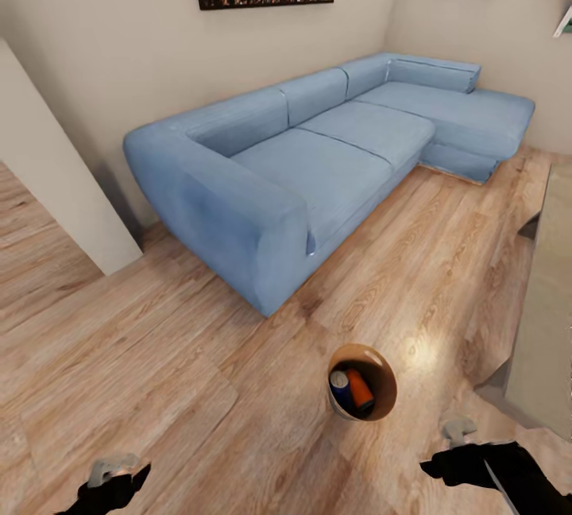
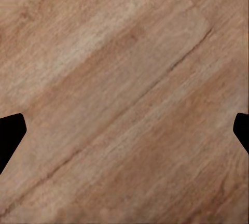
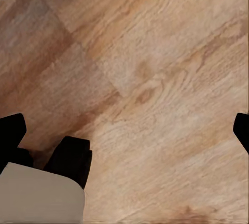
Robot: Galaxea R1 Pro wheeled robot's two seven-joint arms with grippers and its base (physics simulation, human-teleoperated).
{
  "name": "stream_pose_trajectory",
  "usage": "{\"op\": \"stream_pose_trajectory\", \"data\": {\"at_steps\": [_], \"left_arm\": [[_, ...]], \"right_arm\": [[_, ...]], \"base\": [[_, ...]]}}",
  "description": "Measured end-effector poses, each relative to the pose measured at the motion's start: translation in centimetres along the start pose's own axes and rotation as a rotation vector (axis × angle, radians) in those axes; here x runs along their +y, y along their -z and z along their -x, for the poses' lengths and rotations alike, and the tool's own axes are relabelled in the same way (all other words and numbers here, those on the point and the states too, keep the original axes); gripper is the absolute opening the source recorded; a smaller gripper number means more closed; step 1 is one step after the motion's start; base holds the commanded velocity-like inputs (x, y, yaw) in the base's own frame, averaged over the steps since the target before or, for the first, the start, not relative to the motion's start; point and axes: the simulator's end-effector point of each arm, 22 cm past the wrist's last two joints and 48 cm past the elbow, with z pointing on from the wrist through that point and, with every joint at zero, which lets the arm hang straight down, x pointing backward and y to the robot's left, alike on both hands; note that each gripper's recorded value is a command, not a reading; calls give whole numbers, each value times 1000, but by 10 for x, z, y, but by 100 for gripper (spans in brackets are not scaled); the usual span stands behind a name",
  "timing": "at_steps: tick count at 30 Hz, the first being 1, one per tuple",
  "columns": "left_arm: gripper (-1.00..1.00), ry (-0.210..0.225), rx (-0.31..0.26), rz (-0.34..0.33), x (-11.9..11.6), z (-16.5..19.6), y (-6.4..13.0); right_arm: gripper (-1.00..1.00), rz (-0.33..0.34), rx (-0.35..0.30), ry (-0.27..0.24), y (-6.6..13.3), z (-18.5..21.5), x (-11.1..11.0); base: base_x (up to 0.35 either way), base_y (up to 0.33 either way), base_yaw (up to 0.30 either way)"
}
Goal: Put the three can of soda from the living room inside the tash can in the kitchen.
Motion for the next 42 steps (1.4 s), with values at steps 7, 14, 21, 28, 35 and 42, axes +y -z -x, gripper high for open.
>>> {"op": "stream_pose_trajectory", "data": {"at_steps": [7,14,21,28,35,42], "left_arm": [[100,-16,76,125,31,-91,49],[100,-39,84,147,37,-120,84],[100,-15,169,134,25,-161,116],[100,-14,299,106,11,-190,136],[100,-53,329,97,9,-190,149],[100,-62,298,93,3,-174,154]], "right_arm": [[100,24,5,-52,-20,-82,-7],[100,60,21,-88,-19,-155,12],[100,9,62,-117,-6,-220,25],[100,8,96,-131,11,-255,45],[100,7,105,-136,26,-262,49],[100,-59,16,-260,39,-247,34]], "base": [[0,0,0],[0,0,0],[0,0,0],[0,0,0],[0,0,0],[0,0,0]]}}
